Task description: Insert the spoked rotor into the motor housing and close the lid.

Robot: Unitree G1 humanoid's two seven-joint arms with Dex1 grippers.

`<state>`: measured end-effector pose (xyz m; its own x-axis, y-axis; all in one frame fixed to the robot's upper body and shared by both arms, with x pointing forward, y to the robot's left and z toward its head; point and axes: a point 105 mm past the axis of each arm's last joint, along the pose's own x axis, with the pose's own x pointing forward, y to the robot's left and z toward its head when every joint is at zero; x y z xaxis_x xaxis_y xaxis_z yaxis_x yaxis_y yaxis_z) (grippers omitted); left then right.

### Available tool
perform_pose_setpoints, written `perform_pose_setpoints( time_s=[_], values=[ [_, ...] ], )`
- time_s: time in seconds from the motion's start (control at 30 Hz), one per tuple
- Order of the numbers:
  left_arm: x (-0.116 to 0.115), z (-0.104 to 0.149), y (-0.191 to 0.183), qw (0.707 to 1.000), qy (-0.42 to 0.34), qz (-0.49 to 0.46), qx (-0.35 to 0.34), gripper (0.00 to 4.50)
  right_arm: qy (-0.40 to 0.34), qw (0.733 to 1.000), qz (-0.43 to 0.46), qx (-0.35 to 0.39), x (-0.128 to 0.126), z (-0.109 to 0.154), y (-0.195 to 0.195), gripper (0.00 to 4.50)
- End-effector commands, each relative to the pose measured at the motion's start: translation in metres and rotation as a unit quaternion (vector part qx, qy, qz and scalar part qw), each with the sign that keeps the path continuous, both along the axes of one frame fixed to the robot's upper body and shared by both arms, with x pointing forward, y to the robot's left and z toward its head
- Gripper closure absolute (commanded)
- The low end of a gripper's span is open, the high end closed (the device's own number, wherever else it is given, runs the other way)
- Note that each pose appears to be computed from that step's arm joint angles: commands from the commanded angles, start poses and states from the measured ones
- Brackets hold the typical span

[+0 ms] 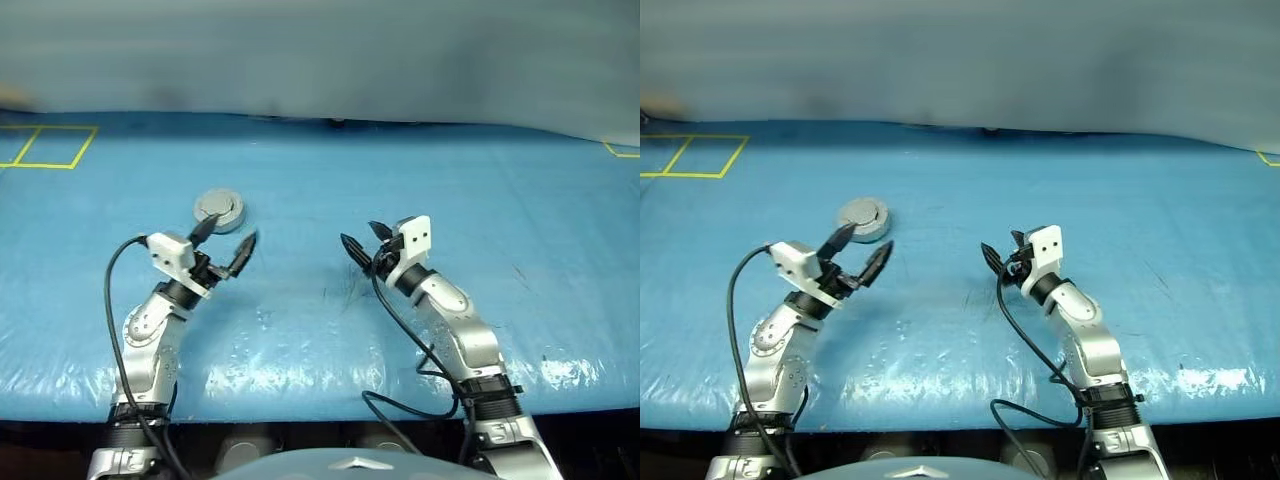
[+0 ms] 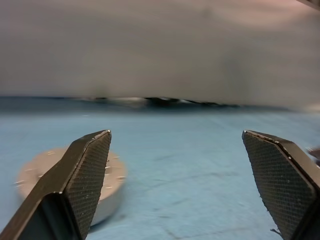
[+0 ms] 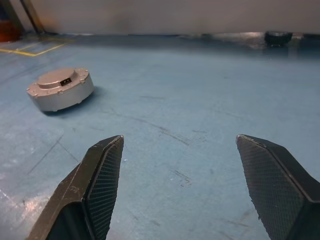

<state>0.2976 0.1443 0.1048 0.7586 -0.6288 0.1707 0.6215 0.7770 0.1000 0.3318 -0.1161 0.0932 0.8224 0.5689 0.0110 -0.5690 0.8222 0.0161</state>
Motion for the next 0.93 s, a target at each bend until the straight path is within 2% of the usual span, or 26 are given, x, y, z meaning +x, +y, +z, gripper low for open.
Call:
perform_pose_setpoints(
  time_s=[0.03,0.17,0.3,0.93],
  values=[
    [-0.006,-0.006,-0.020,0.996,-0.008,-0.062,0.069,0.04,-0.035,0.999,0.023,-0.026,-0.004,0.011,-0.007,0.74],
    [-0.005,-0.017,-0.028,0.989,-0.005,-0.092,0.111,0.04,-0.028,0.996,0.032,-0.076,-0.008,0.003,-0.022,0.74],
    [-0.004,-0.020,-0.029,0.990,-0.008,-0.093,0.109,0.00,-0.012,0.994,0.039,-0.102,-0.012,-0.006,-0.025,0.04],
    [-0.002,-0.024,-0.030,0.992,-0.023,-0.072,0.104,0.00,0.003,0.994,0.035,-0.101,-0.012,-0.014,-0.018,0.04]
  ],
)
